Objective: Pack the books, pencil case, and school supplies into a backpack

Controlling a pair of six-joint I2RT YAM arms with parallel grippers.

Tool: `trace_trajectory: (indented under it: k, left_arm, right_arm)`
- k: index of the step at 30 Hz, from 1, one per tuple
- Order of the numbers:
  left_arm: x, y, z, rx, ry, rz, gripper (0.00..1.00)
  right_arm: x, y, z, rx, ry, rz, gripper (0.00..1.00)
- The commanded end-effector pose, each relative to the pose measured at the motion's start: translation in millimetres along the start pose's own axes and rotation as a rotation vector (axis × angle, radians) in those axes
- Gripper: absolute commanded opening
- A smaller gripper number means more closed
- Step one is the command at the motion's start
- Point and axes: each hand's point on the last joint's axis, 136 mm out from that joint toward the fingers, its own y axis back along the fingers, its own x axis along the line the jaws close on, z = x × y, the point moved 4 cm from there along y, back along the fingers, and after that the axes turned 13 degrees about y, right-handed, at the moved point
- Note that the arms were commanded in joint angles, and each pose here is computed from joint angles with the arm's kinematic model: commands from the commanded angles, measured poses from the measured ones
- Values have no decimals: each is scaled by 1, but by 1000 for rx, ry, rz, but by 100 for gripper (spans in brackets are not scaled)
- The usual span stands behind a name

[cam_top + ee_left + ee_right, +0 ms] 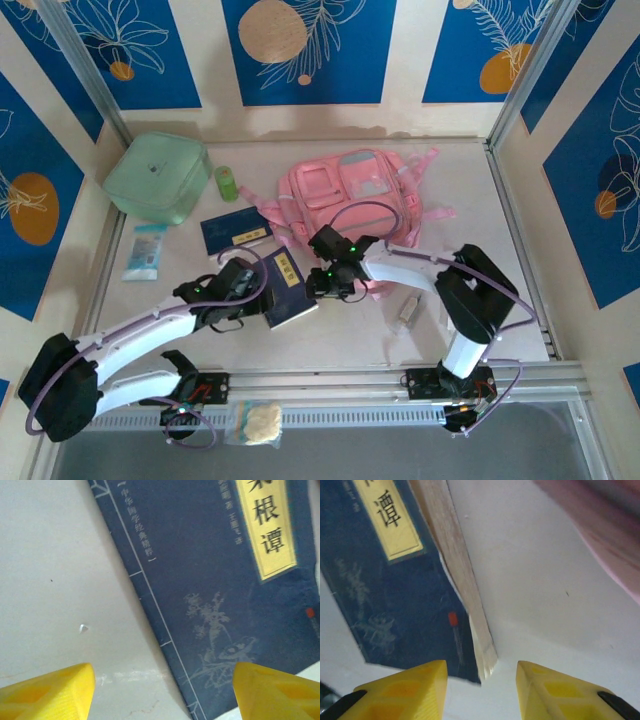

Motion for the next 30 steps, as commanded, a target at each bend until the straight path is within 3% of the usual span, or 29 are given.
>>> trace_trajectory:
  k: [1, 8, 15, 22, 30]
  left_arm:
    - [-6, -12, 0, 6, 76, -47, 72]
    - [-2, -26, -4, 9, 111, -87, 69]
    - [18, -34, 1, 15, 155, -72, 62]
    - [14, -35, 2, 56, 139, -122, 54]
    - [11, -42, 0, 77, 146, -133, 51]
  right_arm:
    - [10, -3, 21, -61, -6, 2, 44]
    - [27, -25, 24, -22, 12, 27, 44]
    - [59, -23, 9, 10, 44, 58, 44]
    - [33, -29, 15, 22, -67, 71, 44]
    - [39, -48, 25, 44, -56, 78, 44]
